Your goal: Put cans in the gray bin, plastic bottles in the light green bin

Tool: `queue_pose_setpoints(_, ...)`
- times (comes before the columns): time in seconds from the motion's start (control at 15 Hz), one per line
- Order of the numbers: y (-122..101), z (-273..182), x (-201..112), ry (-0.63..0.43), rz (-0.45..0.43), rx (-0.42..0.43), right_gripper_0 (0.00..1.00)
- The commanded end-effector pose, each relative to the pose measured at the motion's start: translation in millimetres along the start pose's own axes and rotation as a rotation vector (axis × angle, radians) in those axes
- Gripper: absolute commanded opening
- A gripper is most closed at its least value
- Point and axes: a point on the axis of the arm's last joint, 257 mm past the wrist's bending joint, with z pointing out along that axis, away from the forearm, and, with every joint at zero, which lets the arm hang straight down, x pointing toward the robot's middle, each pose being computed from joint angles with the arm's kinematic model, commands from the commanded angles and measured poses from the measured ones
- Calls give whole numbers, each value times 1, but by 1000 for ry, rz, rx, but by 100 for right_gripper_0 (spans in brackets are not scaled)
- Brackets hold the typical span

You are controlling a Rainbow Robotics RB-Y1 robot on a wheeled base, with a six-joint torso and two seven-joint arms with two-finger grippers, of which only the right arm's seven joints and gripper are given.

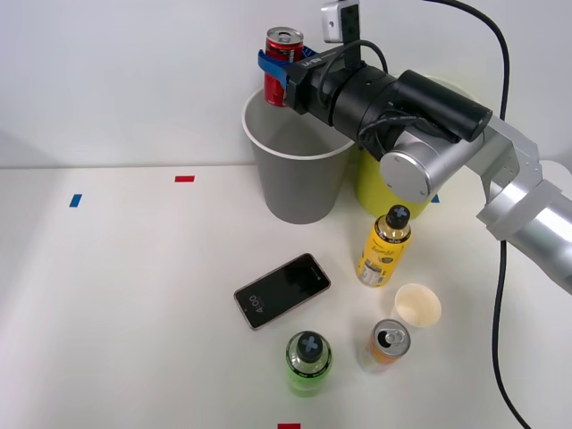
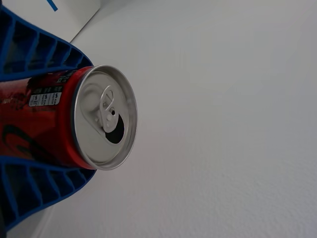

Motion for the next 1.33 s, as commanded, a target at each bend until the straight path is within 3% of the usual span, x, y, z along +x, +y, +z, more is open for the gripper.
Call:
queue_pose_setpoints(0.07,-10,-3,-1,2,-53,14,100)
queue_pose_setpoints(0.47,-16,-28,-20,-13,-144,3,100)
queue_pose_setpoints(0.67,-18,-76,-36,-56,-150,-5,100)
queue_pose_setpoints(0.93,-23,-172,-47,-171,-64,38,100)
queue_pose_setpoints(1.33,-58,-321,-32,-270,3,274,100)
